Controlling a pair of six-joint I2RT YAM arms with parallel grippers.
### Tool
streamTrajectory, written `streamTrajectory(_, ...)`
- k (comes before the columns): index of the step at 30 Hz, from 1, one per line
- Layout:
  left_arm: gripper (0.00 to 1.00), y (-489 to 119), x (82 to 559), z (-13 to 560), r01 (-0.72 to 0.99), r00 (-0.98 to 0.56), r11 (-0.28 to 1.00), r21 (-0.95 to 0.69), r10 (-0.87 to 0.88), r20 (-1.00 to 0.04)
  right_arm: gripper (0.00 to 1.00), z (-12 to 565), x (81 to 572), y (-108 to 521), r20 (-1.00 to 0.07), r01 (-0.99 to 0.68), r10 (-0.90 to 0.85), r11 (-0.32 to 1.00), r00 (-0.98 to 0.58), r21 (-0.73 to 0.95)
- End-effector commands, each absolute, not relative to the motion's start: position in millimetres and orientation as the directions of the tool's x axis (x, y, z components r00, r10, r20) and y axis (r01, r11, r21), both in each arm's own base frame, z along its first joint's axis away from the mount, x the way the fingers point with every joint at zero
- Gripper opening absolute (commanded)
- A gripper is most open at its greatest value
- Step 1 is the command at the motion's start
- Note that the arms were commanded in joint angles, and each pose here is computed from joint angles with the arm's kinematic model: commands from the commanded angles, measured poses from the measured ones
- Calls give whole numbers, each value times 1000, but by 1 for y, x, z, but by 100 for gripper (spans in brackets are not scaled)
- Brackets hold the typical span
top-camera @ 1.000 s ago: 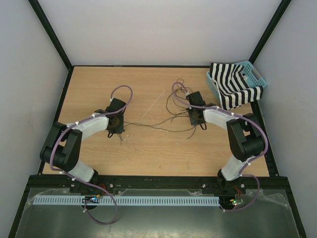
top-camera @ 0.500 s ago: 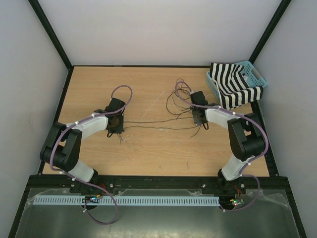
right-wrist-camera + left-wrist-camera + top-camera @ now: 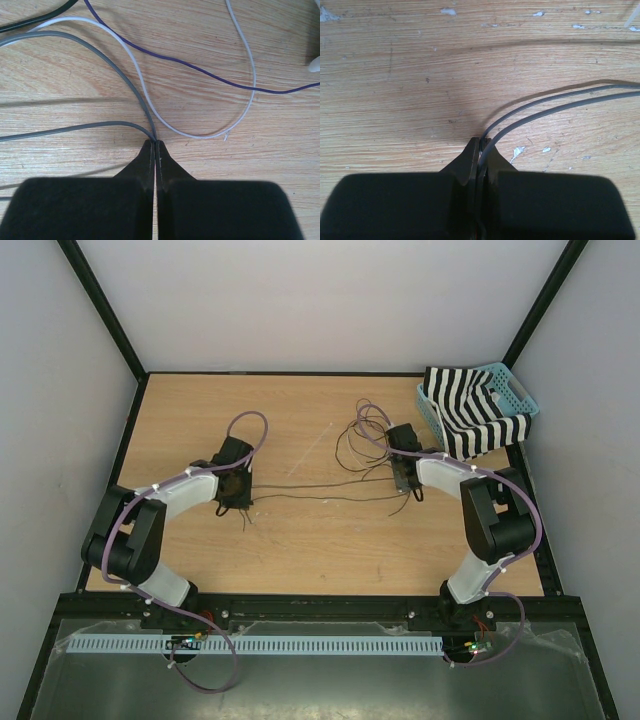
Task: Zip-tie the wires
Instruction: Straighten the cable at the center of the board.
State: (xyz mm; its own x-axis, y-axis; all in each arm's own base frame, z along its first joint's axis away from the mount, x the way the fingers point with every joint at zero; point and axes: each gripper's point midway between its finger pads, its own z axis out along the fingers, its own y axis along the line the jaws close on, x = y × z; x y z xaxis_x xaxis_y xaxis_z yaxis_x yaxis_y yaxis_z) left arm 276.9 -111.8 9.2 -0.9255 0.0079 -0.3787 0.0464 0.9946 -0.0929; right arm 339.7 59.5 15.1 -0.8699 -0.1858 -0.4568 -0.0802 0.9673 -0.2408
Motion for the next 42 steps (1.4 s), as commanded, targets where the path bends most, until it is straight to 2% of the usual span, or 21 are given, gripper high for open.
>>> streamTrajectory(1,0,-109,240,-20,58,-974,994,-94,36,-223,2,-11,301,45,-295,-112,-188,960,-937,-255)
streamTrajectory(11,0,-134,229,-25,137,-978,978,-157,108,-180,25,-3,303,62,-325,-134,-180,978,-928,-159)
streamTrajectory(19,0,-145,226,-23,173,-974,967,-184,141,-177,54,19,308,84,-390,-172,-177,984,-904,-47)
streamTrajectory(25,0,-147,228,-21,178,-972,965,-190,143,-184,69,41,308,94,-448,-210,-185,978,-874,7)
streamTrajectory(32,0,-147,228,-21,172,-974,967,-190,138,-181,79,74,307,101,-510,-244,-190,969,-839,41)
streamTrajectory(37,0,-147,229,-20,175,-972,966,-192,138,-188,77,102,304,138,-570,-335,-164,919,-805,209)
streamTrajectory(42,0,-146,227,-21,170,-974,967,-190,134,-185,73,121,299,174,-612,-421,-181,864,-770,275)
